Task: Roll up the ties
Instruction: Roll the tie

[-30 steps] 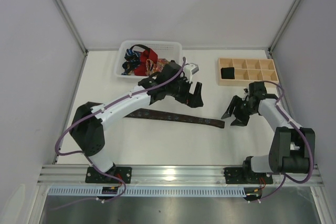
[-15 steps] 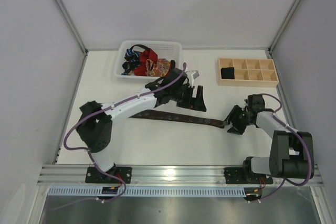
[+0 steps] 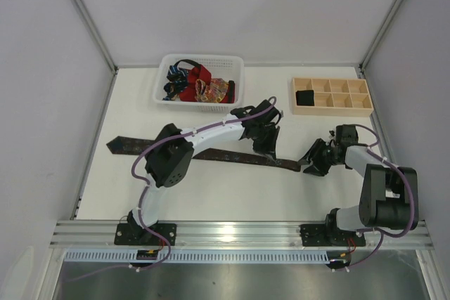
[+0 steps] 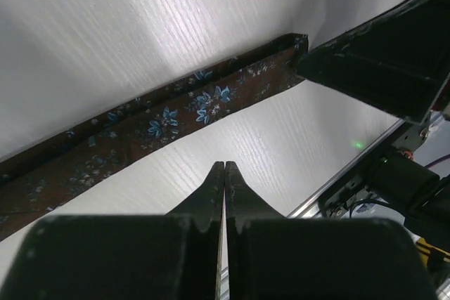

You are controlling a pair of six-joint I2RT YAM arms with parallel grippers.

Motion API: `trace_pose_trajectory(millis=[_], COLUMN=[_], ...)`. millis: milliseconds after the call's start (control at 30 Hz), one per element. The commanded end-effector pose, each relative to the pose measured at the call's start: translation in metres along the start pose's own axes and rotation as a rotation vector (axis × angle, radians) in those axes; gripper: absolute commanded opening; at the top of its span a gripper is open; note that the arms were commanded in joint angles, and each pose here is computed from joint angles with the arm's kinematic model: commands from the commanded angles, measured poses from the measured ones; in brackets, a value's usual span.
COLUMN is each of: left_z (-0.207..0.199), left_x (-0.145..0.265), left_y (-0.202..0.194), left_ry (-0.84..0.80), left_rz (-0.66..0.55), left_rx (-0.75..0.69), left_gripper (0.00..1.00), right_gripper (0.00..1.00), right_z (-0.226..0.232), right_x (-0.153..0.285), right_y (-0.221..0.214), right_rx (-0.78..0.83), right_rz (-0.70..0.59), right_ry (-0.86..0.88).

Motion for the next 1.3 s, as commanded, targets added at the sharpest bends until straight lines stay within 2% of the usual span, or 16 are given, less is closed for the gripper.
trace_pose_trajectory(millis=[0, 133, 500, 800, 1267], left_z=[-0.017, -0.009, -0.009, -0.016, 0.005], left_x=[0.002, -0.013, -0.037, -0.044, -0.052], left_y=[-0.002, -0.005, -0.004, 0.006, 0.002], left_ry=[-0.048, -0.028, -0.043, -0.047, 0.007], left_rz=[0.028, 0.054, 0.095, 0.091, 0.110], left_rx=[0.017, 0.035, 0.070, 0.080, 0.093], left_gripper=[0.00, 0.00, 0.00, 0.00, 0.01], right_gripper=[0.50, 0.49, 0.48, 0.47, 0.43], right_z=[-0.008, 0.002, 0.001, 0.002, 0.005], right_x=[-0.007, -0.012, -0.013, -0.015, -0.015], right_y=[0.007, 0.005, 0.005, 0.003, 0.003], right_rx=[0.072, 0.089, 0.099, 0.103, 0.105], right_rz=[0.016, 0.062, 0.071, 0.083, 0.084], right_ry=[-0.017, 0.065, 0.066, 0.083, 0.102])
Point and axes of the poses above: each gripper's point midway between its finger pads, its own x axis back along the fingers, its own z axis along the line the jaws close on, y = z × x, the point moved 1 cm from there along x, back along the fingers, and after that the axes turned 11 degrees about x, right-handed, at the moved point
